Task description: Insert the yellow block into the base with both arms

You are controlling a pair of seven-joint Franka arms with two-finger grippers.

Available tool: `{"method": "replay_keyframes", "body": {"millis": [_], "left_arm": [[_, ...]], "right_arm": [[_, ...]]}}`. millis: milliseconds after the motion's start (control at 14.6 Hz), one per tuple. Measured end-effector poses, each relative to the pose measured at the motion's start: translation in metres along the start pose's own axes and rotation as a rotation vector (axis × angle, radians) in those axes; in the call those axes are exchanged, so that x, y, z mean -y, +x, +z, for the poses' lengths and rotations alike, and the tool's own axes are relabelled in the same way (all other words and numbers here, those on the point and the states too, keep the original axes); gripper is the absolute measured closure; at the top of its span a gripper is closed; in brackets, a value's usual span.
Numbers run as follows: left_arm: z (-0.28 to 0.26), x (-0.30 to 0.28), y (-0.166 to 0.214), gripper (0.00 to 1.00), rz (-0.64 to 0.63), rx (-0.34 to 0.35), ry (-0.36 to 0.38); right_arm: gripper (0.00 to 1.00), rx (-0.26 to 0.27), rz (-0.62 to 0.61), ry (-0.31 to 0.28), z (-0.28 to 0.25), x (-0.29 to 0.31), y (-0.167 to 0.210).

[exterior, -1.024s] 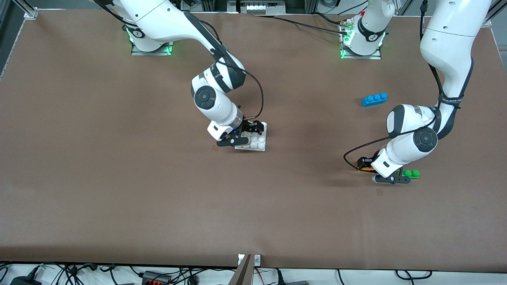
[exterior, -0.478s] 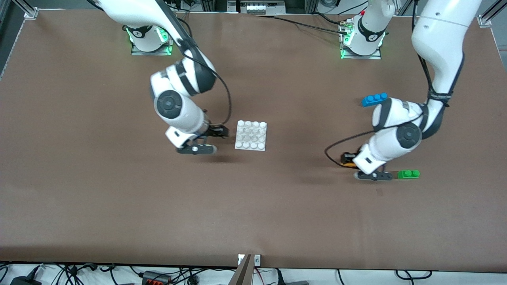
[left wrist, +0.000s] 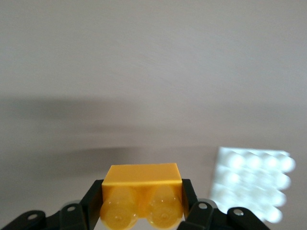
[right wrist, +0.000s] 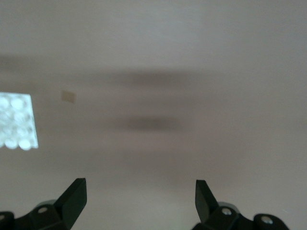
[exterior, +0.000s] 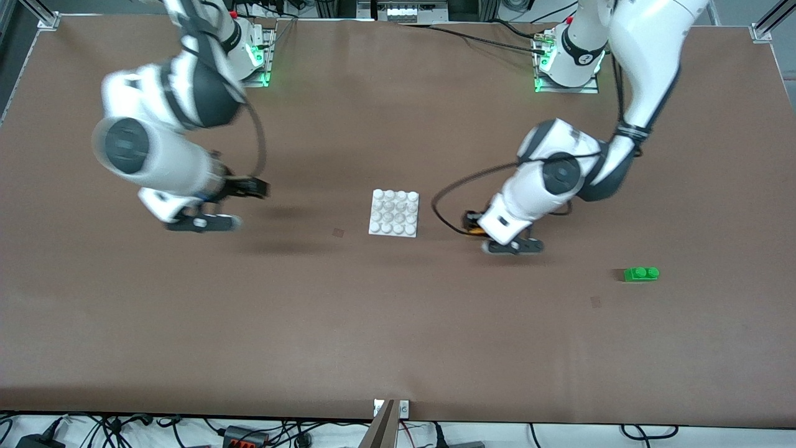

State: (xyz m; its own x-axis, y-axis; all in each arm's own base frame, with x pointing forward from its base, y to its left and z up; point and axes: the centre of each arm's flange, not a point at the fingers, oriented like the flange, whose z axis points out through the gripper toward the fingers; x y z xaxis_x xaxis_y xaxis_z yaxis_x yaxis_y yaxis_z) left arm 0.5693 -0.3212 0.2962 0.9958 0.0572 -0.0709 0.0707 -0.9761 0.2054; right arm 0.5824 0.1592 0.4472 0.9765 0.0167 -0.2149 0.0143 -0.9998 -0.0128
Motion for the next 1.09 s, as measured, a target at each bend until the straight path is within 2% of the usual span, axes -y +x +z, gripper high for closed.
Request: {"method": "replay_keyframes", "body": {"millis": [205, 341, 546, 751, 1093], "left_arm": [[0.014, -0.066, -0.033, 0.31, 0.058, 0.01, -0.007], [0.029, -0.1, -0.052, 0.31, 0.07, -0.012, 0.03], [0.055, -0.132, -0.069, 0.31, 0.074, -0.074, 0.097], [0.082, -0.139, -0.076, 0.31, 0.083, -0.067, 0.122], [0.103, -0.146, -0.071, 0.31, 0.058, -0.061, 0.119]], "right_arm": [[0.0, 0.046, -0.012, 0.04, -0.043, -0.072, -0.027], [0.0, 0.061, -0.018, 0.065, -0.061, -0.115, -0.041], [0.0, 0.07, -0.032, 0.046, -0.079, -0.16, -0.06], [0.0, 0.083, -0.035, 0.01, -0.089, -0.171, -0.074], [0.0, 0.077, -0.053, 0.008, -0.093, -0.163, -0.078]]}}
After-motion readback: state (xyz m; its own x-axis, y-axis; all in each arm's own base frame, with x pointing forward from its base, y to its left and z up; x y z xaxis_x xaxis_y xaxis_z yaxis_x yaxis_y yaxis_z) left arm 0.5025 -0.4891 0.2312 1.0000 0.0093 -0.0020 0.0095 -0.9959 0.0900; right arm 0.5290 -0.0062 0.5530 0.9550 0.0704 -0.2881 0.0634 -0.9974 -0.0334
